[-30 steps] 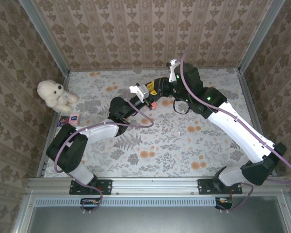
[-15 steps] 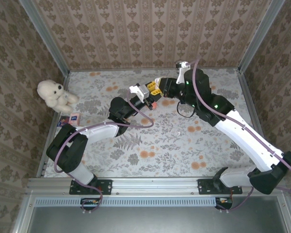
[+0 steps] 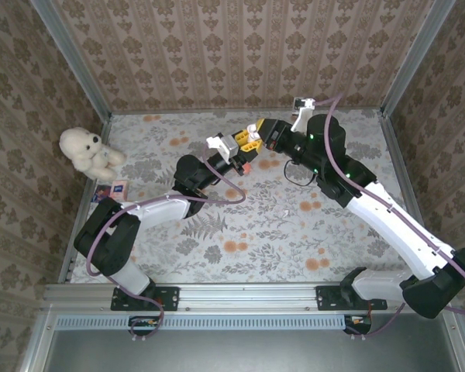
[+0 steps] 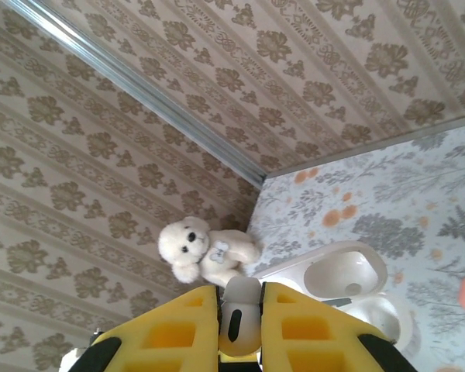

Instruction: Insert wireless bluetooth earbuds into charging case

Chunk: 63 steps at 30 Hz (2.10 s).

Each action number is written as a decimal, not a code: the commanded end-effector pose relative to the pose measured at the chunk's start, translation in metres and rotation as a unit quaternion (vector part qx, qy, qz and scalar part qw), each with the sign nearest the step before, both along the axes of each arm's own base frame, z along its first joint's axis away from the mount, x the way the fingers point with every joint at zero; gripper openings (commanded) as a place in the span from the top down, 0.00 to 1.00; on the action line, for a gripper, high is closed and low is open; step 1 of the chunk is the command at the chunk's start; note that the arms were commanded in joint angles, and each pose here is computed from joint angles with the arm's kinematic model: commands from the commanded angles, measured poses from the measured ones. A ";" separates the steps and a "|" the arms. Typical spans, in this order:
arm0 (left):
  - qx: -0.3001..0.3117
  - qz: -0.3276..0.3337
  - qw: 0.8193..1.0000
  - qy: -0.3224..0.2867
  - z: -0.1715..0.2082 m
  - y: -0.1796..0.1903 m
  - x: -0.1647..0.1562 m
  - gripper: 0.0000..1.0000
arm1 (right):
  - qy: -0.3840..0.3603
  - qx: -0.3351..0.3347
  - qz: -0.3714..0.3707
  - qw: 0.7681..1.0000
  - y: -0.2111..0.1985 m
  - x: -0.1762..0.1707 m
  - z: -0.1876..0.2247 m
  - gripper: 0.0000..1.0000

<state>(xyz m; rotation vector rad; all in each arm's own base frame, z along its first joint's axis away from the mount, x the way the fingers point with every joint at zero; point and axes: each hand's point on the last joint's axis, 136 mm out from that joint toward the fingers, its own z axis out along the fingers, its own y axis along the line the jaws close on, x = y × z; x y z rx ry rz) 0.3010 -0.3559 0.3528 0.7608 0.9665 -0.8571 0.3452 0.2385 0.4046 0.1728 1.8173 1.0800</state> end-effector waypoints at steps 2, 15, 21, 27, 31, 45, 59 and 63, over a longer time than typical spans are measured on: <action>-0.030 -0.009 0.999 -0.020 0.022 0.002 -0.007 1.00 | -0.010 0.067 0.025 0.997 0.009 -0.002 0.016 0.85; -0.029 -0.004 0.999 -0.023 0.022 0.003 -0.006 1.00 | 0.013 0.106 0.038 0.994 0.015 -0.002 0.003 0.86; -0.030 -0.003 0.999 -0.023 0.023 0.002 -0.005 1.00 | 0.025 0.109 0.036 0.993 0.015 -0.002 -0.008 0.86; -0.032 -0.002 0.999 -0.025 0.025 0.003 -0.004 1.00 | 0.032 0.108 0.036 0.993 0.014 -0.004 -0.013 0.86; -0.032 -0.001 0.999 -0.027 0.026 0.003 -0.004 1.00 | 0.040 0.109 0.033 0.993 0.014 -0.004 -0.018 0.86; -0.028 -0.008 0.999 -0.021 0.021 0.002 -0.007 1.00 | 0.124 0.059 -0.057 0.989 -0.010 0.009 -0.053 0.85; -0.020 -0.013 1.000 -0.002 0.007 0.001 -0.008 1.00 | 0.158 0.036 -0.074 0.984 -0.011 0.014 -0.069 0.74; -0.018 -0.017 1.000 0.008 0.001 0.000 -0.009 1.00 | 0.159 0.027 -0.079 0.984 -0.012 0.016 -0.067 0.70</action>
